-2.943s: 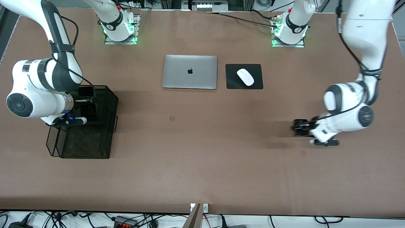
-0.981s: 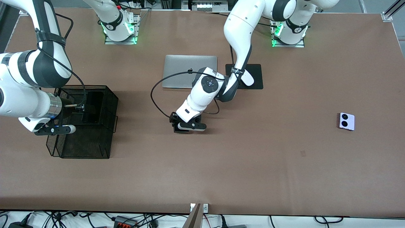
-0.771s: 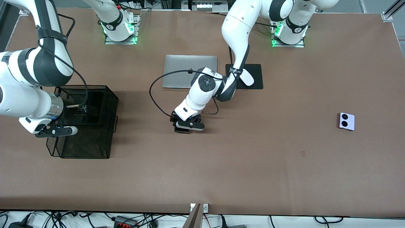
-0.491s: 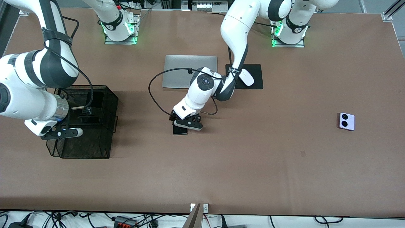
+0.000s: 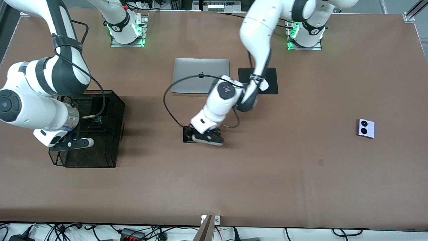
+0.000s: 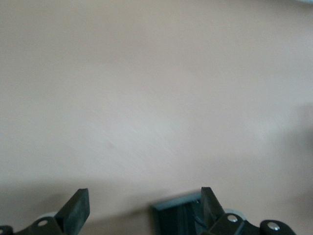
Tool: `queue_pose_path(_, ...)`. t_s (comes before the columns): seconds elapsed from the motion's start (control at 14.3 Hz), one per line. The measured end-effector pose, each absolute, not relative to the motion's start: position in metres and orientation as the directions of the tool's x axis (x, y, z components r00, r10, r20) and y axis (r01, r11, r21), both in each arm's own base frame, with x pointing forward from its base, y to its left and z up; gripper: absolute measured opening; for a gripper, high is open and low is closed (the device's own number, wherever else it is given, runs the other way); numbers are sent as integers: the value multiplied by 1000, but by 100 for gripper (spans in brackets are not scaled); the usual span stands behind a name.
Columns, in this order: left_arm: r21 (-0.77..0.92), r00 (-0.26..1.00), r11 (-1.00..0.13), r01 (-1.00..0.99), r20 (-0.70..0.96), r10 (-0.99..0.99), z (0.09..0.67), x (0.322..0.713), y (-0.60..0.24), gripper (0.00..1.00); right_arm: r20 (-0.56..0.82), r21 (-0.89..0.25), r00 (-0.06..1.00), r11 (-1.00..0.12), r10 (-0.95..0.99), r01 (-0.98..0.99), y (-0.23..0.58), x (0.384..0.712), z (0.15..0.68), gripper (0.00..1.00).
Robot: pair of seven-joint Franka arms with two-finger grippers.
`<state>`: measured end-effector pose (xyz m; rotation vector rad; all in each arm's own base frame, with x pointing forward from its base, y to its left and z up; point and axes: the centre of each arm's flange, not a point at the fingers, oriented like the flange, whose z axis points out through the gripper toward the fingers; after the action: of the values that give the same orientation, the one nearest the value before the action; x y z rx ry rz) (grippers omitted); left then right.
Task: Place phones with both arms
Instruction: 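Set the black flip phone mid-table with the left gripper while the right withdraws, then grasp the black flip phone with the right gripper while the left reaches the white phone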
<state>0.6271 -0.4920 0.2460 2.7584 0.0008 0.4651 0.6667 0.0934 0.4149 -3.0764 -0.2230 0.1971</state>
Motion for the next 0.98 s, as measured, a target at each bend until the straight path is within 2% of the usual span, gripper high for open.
queue_pose_path(0.14, 336, 949, -942, 7, 294, 112, 293, 658, -428, 100, -112, -60, 979, -985, 168, 162, 109, 667, 412, 100)
queue_pose_path(0.28, 345, 964, -937, 58, 225, 142, 333, 671, -373, 100, -96, -60, 977, -980, 193, 188, 127, 668, 406, 100)
queue_pose_path(0.49, 278, 983, -961, 5, 174, 55, 367, 679, -293, 100, -75, -63, 965, -967, 252, 247, 173, 669, 377, 100)
queue_pose_path(0.77, 143, 990, -982, -121, 84, -110, 359, 680, -154, 100, -22, -63, 959, -958, 281, 279, 257, 664, 314, 100)
queue_pose_path(0.98, 35, 991, -990, -135, 13, -134, 337, 664, -86, 100, -3, -63, 971, -970, 237, 236, 318, 646, 271, 100)
